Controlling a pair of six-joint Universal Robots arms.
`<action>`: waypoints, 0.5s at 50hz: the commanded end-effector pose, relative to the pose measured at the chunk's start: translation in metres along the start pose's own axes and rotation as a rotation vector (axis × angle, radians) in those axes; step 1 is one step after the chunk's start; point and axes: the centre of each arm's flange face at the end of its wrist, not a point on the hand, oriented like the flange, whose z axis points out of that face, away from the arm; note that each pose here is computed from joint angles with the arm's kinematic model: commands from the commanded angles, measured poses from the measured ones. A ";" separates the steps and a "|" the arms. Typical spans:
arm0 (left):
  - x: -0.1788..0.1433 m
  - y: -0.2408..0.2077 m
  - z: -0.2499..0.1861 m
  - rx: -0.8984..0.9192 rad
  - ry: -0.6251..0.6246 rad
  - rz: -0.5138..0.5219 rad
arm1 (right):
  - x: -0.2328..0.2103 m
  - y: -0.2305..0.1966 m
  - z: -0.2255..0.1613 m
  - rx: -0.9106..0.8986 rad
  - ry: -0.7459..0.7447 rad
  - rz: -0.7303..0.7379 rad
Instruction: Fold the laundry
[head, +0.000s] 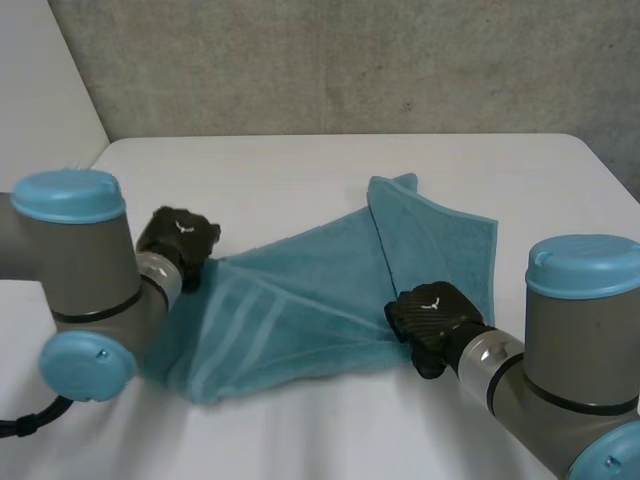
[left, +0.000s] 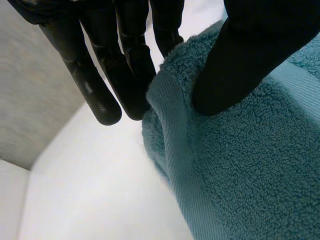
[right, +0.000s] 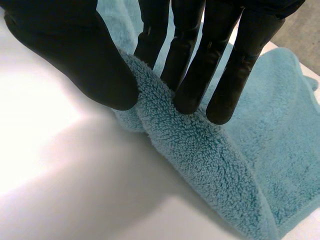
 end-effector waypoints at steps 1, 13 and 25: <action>-0.014 -0.025 -0.021 0.120 -0.058 -0.019 | 0.004 -0.006 0.002 0.016 0.010 0.009; 0.003 0.005 -0.021 0.037 0.003 0.003 | 0.000 -0.005 0.000 0.013 0.000 0.004; 0.007 0.010 -0.018 0.051 0.009 -0.002 | -0.001 -0.004 0.000 0.011 -0.004 0.004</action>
